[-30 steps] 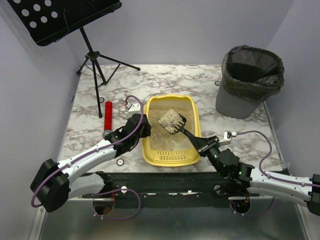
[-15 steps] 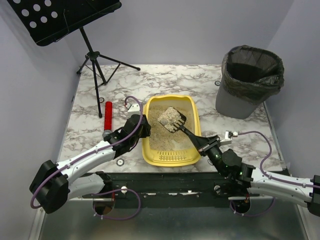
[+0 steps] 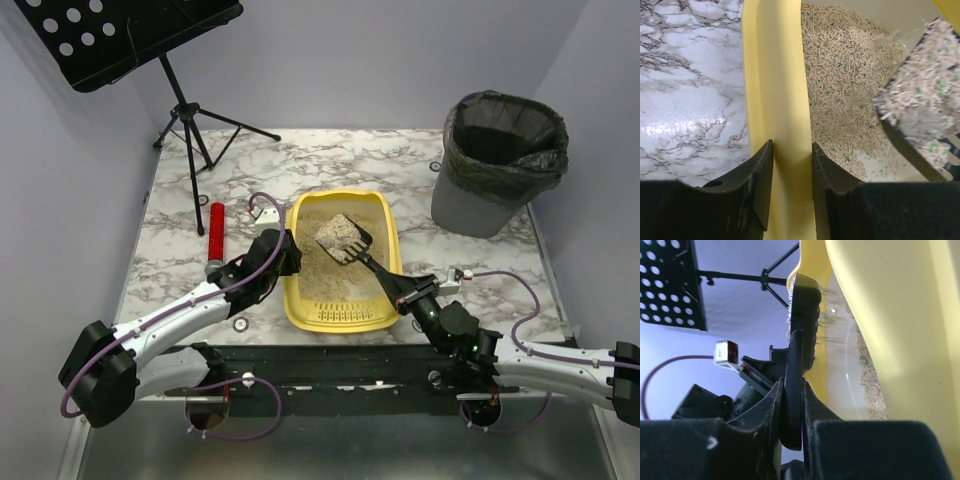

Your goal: Clean the litter box

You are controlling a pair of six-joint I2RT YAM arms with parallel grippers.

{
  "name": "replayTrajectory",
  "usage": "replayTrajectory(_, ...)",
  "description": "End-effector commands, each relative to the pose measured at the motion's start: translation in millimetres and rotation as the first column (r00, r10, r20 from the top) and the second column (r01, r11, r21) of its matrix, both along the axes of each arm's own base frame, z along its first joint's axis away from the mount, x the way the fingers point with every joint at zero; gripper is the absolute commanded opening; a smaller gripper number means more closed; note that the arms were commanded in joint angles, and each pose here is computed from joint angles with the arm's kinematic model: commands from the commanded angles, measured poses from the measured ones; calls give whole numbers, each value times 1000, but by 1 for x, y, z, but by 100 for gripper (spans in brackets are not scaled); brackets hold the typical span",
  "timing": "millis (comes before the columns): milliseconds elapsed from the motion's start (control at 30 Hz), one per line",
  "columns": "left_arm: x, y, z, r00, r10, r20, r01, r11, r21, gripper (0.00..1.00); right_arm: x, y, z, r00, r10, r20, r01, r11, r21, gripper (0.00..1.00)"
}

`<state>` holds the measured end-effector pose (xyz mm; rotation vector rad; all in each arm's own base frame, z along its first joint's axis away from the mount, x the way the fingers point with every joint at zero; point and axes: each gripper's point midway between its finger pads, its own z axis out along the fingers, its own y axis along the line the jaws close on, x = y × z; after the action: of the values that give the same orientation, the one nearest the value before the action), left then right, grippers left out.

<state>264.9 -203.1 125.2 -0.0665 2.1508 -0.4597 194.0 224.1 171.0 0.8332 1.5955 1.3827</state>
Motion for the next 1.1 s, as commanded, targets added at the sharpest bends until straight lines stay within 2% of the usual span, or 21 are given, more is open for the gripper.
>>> replayTrajectory(0,-29,5,-34,989,-65,-131,72,996,47,11,5,-17,26,996,-81,24,78,991,112,0)
replayTrajectory(100,-29,4,-32,990,-70,-123,75,996,39,11,-3,-17,47,986,-39,164,26,997,79,0)
replayTrajectory(167,-29,4,-33,990,-69,-126,75,996,42,11,1,-26,44,990,-86,109,69,985,156,1)
replayTrajectory(200,-29,4,-33,989,-68,-128,74,996,41,11,4,-32,52,983,-127,135,105,982,158,0)
replayTrajectory(267,-30,5,-33,989,-67,-131,73,996,46,11,2,-25,67,977,-103,188,78,988,136,0)
replayTrajectory(333,-29,6,-33,990,-60,-125,66,997,45,11,0,-17,62,979,-66,193,45,993,112,0)
replayTrajectory(433,-29,5,-30,991,-64,-118,69,997,34,11,5,-26,53,985,-117,127,93,979,180,0)
replayTrajectory(467,-30,5,-31,991,-68,-116,72,997,32,11,7,-25,66,981,-131,141,102,975,199,0)
replayTrajectory(500,-30,5,-31,991,-69,-117,73,997,31,11,7,-24,78,970,-137,200,105,981,164,1)
replayTrajectory(567,-30,3,-32,989,-75,-124,79,996,31,11,5,-18,75,968,-107,228,80,989,123,1)
replayTrajectory(667,-31,4,-35,989,-73,-132,78,996,39,11,10,-23,51,987,-134,90,116,977,181,1)
replayTrajectory(700,-31,3,-34,989,-73,-132,78,996,36,11,14,-19,60,984,-145,101,129,980,149,0)
replayTrajectory(800,-30,2,-34,988,-79,-132,84,996,32,11,6,-4,74,979,-59,196,45,996,75,1)
replayTrajectory(833,-31,3,-34,988,-76,-135,82,996,37,11,6,-8,70,980,-70,185,54,995,89,1)
replayTrajectory(867,-31,3,-34,988,-76,-135,82,996,37,11,7,-17,65,984,-102,148,81,987,138,1)
replayTrajectory(900,-31,3,-34,988,-78,-133,83,996,35,11,16,-32,56,980,-193,57,177,963,203,1)
replayTrajectory(933,-31,2,-32,989,-80,-128,84,996,29,11,20,-36,71,970,-232,77,211,954,211,0)
replayTrajectory(967,-31,2,-32,989,-81,-128,85,996,27,11,21,-36,82,963,-244,114,221,958,183,1)
replayTrajectory(1000,-31,2,-31,989,-80,-126,84,996,24,11,18,-20,83,971,-174,165,159,983,95,1)
replayTrajectory(1067,-31,4,-31,990,-74,-121,78,997,30,11,12,-5,85,980,-90,176,81,995,59,0)
